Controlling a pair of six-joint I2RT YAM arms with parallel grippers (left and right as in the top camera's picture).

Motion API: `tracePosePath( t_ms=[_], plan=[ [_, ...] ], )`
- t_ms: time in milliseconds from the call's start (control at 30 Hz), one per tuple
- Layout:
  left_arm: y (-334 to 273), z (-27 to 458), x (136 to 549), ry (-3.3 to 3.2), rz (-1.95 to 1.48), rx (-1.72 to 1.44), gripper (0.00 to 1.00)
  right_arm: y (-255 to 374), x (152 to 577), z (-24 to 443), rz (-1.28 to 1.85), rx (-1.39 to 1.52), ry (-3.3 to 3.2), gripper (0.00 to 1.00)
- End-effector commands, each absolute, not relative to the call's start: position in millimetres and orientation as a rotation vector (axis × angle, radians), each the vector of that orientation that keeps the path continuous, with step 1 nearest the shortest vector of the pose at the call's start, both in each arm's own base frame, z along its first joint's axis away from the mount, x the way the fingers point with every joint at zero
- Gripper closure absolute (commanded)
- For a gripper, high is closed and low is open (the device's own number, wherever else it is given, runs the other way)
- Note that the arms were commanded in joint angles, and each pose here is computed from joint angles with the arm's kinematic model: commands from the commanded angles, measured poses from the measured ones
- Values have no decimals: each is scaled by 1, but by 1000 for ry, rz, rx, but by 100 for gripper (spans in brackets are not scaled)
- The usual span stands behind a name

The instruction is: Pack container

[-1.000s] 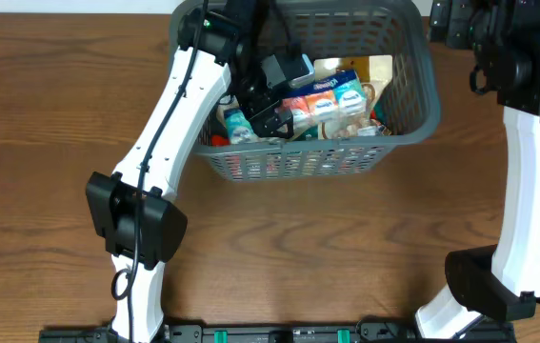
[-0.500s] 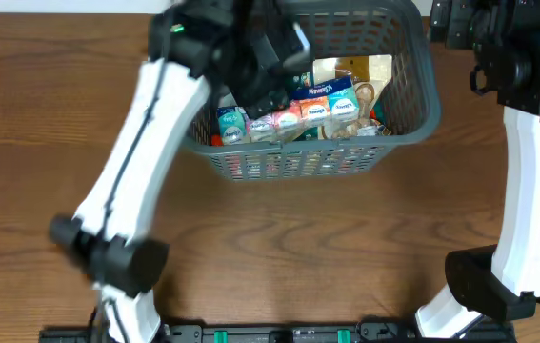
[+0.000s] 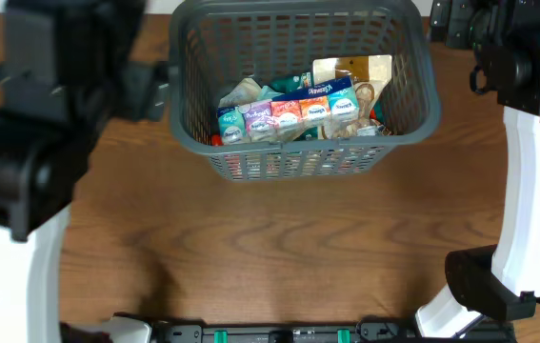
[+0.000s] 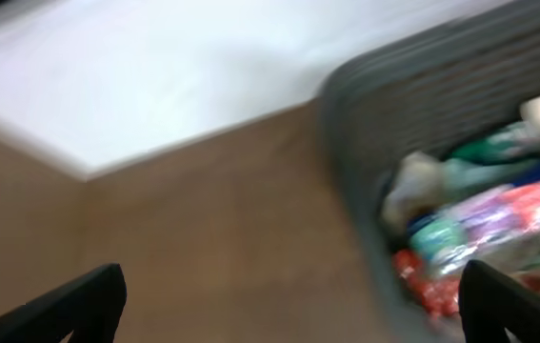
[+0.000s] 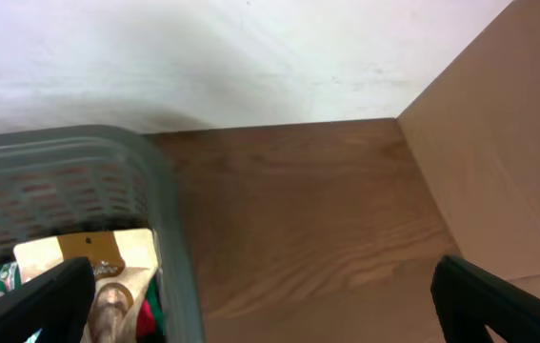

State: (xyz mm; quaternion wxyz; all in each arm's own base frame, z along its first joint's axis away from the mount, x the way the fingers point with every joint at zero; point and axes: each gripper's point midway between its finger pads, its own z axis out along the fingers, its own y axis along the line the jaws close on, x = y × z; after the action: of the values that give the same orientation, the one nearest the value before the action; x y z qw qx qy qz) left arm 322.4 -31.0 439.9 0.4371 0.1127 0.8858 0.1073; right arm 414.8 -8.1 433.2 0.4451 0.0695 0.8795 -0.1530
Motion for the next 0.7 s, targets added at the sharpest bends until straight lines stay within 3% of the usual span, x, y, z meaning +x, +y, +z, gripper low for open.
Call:
tracePosePath(
  t_ms=[0, 200, 667],
  plan=[
    [1, 445, 304, 2215, 342, 76, 1, -14, 408, 444, -395, 187, 2152, 1],
    [7, 451, 284, 2207, 342, 66, 1, -14, 408, 444, -395, 187, 2152, 1],
    [9, 452, 280, 2207, 346, 66, 1, -14, 408, 444, -395, 187, 2152, 1]
  ],
)
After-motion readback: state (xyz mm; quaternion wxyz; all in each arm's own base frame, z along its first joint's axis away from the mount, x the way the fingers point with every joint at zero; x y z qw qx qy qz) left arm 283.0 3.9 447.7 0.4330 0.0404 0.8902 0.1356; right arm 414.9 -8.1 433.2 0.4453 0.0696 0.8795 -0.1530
